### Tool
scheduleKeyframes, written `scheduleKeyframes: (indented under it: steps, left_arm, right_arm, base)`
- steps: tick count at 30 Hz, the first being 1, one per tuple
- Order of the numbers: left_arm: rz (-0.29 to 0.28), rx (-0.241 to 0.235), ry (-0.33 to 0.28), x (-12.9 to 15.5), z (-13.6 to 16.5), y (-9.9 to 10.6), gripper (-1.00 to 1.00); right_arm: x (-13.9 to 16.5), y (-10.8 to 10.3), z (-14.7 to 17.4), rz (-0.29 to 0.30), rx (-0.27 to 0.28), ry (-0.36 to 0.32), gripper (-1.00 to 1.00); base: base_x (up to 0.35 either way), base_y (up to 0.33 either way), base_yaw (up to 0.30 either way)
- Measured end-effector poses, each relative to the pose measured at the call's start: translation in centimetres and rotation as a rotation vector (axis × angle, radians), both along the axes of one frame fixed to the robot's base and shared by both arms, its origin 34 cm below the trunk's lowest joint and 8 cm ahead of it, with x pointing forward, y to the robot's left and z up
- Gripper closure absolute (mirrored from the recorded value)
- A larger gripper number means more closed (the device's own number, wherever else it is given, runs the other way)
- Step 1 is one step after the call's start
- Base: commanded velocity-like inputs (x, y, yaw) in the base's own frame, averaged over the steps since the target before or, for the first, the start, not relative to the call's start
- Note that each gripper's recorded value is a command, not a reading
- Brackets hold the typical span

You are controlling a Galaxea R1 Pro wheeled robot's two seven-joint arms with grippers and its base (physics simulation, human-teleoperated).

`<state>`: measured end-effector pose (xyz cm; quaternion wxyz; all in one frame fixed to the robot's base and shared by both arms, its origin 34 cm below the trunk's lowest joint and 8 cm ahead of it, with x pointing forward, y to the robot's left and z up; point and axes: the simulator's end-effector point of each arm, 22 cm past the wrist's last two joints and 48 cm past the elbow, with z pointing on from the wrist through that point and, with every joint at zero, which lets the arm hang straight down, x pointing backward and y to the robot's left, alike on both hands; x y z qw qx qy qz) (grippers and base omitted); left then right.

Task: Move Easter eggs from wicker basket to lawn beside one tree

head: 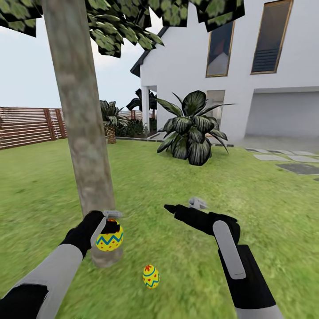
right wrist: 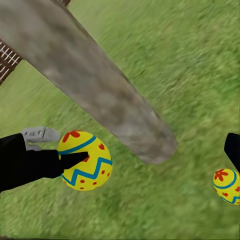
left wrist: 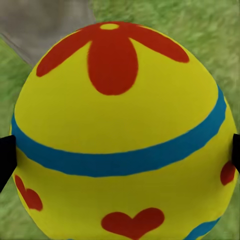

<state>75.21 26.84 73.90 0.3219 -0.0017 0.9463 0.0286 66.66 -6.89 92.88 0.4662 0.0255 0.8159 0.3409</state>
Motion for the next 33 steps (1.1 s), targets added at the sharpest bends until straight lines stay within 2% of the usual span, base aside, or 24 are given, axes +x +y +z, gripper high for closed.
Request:
scheduleKeyframes:
  steps: [11, 16, 33]
  left_arm:
    - [0.0, -0.002, -0.017, 0.0, -0.1, 0.0, 1.0]
    - [0.0, 0.0, -0.036, 0.2, -0.7, 0.0, 1.0]
    - [-0.003, 0.001, -0.041, -0.2, -4.0, -0.1, 1.0]
  right_arm:
    - [-0.3, 0.0, -0.3, 0.001, -0.001, -0.009, -1.0]
    - [-0.5, 0.1, -1.2, 0.003, 0.0, -0.01, -1.0]
    - [-1.0, 0.2, -4.5, 0.004, 0.0, -0.012, -1.0]
  base:
    - [0.012, 0.0, 0.221]
    - [0.0, 0.0, 0.032]
    - [0.0, 0.0, -0.015]
